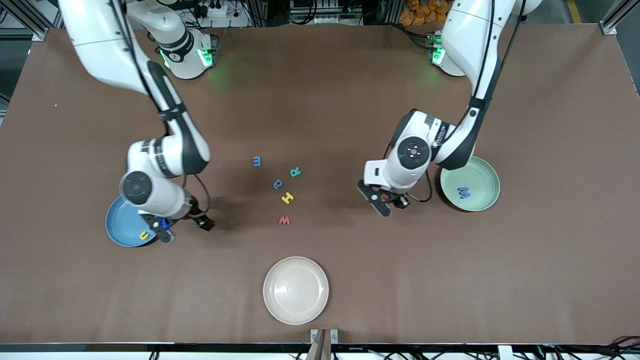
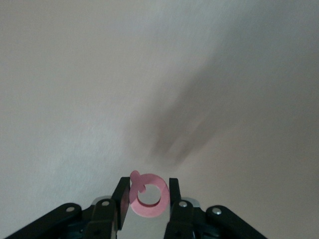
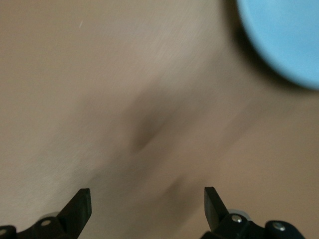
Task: Sort upper and lower case letters into plates
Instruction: 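Place the pink Q on the green plate while the right gripper reaches letters, then grasp the blue a with the right gripper while the left gripper returns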
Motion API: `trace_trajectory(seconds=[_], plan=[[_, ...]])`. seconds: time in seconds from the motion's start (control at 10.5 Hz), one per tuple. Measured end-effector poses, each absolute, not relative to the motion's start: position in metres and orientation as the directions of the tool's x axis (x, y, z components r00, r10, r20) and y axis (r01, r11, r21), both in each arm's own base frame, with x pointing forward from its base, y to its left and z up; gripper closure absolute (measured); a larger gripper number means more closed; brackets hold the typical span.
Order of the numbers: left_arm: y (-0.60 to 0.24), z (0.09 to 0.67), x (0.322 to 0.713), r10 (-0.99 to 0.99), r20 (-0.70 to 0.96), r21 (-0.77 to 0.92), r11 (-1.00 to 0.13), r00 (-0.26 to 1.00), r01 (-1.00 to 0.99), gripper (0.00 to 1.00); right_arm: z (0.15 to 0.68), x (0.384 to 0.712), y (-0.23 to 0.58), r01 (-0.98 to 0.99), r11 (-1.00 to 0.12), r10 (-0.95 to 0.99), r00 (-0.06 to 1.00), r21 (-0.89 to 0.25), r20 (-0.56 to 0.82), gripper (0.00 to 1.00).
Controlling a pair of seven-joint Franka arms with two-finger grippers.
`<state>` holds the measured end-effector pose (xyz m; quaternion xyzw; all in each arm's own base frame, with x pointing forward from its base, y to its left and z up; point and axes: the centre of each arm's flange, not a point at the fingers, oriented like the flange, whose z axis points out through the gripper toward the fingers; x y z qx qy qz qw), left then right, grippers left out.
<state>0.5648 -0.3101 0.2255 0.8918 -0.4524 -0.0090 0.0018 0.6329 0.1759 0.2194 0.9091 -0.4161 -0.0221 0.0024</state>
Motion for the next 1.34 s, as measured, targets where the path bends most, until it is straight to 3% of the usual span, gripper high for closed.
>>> trace_trajectory(seconds=[0.38, 0.86, 1.24, 1.34], plan=[[-0.225, 0.238, 0.562, -0.812, -0.032, 0.034, -0.584, 0.583, -0.811, 0.64, 0.188, 0.609, 0.251, -0.807, -0.591, -0.806, 0.591, 0.001, -0.045, 0.00], [-0.127, 0.216, 0.542, -0.826, -0.037, 0.115, -0.562, 0.562, -0.819, 0.64, 0.190, 0.566, 0.339, -0.739, -0.673, -0.737, 0.672, -0.008, -0.068, 0.00], [-0.104, 0.212, 0.525, -0.807, -0.041, 0.148, -0.588, 0.589, -0.795, 0.64, 0.175, 0.518, 0.351, -0.703, -0.711, -0.702, 0.710, -0.005, -0.060, 0.00], [-0.102, 0.211, 0.523, -0.789, -0.031, 0.162, -0.610, 0.613, -0.776, 0.55, 0.179, 0.514, 0.351, -0.701, -0.713, -0.699, 0.712, -0.005, -0.060, 0.00]])
